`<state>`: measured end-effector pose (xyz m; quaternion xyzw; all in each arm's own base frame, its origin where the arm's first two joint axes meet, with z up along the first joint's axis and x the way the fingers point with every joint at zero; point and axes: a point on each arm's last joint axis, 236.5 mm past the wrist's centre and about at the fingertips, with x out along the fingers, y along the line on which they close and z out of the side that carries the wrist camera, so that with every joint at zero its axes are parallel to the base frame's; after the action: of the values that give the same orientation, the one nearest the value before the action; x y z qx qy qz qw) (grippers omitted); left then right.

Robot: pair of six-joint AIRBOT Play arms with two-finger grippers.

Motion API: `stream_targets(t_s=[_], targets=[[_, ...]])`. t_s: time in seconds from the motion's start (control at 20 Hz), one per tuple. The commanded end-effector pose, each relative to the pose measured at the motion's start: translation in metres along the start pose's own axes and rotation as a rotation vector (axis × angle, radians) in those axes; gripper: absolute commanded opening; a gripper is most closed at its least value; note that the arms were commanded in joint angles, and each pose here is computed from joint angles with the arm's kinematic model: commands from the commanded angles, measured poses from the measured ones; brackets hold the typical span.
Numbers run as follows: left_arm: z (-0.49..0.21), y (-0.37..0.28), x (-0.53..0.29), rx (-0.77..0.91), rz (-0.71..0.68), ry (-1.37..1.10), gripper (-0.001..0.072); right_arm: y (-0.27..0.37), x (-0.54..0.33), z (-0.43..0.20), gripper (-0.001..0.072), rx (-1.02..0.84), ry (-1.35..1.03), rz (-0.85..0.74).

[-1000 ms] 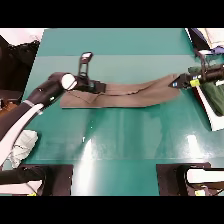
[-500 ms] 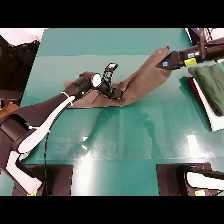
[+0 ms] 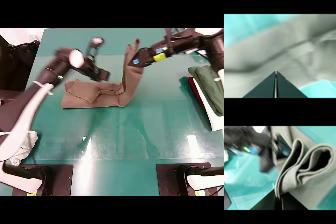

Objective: Fold the shirts.

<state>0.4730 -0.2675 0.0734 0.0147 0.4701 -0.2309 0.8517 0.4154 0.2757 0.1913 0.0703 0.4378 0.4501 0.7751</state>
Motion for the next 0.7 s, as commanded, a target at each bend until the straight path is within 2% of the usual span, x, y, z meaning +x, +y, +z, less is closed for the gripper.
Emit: stream_targets(t_s=[0.0, 0.15, 0.35, 0.65], targets=[[0.019, 0.075, -0.099, -0.014, 0.186, -0.089, 0.0035, 0.032, 0.043, 0.025, 0.0011, -0.051, -0.036, 0.048], [0.024, 0.117, -0.193, -0.012, 0.314, -0.197, 0.0035, 0.052, 0.087, 0.049, 0.0011, -0.067, -0.116, 0.073], [0.011, 0.141, -0.281, -0.029, 0.435, -0.289, 0.0035, 0.056, 0.149, 0.047, 0.0011, -0.038, -0.162, 0.072], [-0.009, 0.140, -0.307, -0.034, 0.469, -0.268, 0.0035, 0.066, 0.221, 0.037, 0.0015, -0.043, -0.208, 0.079]])
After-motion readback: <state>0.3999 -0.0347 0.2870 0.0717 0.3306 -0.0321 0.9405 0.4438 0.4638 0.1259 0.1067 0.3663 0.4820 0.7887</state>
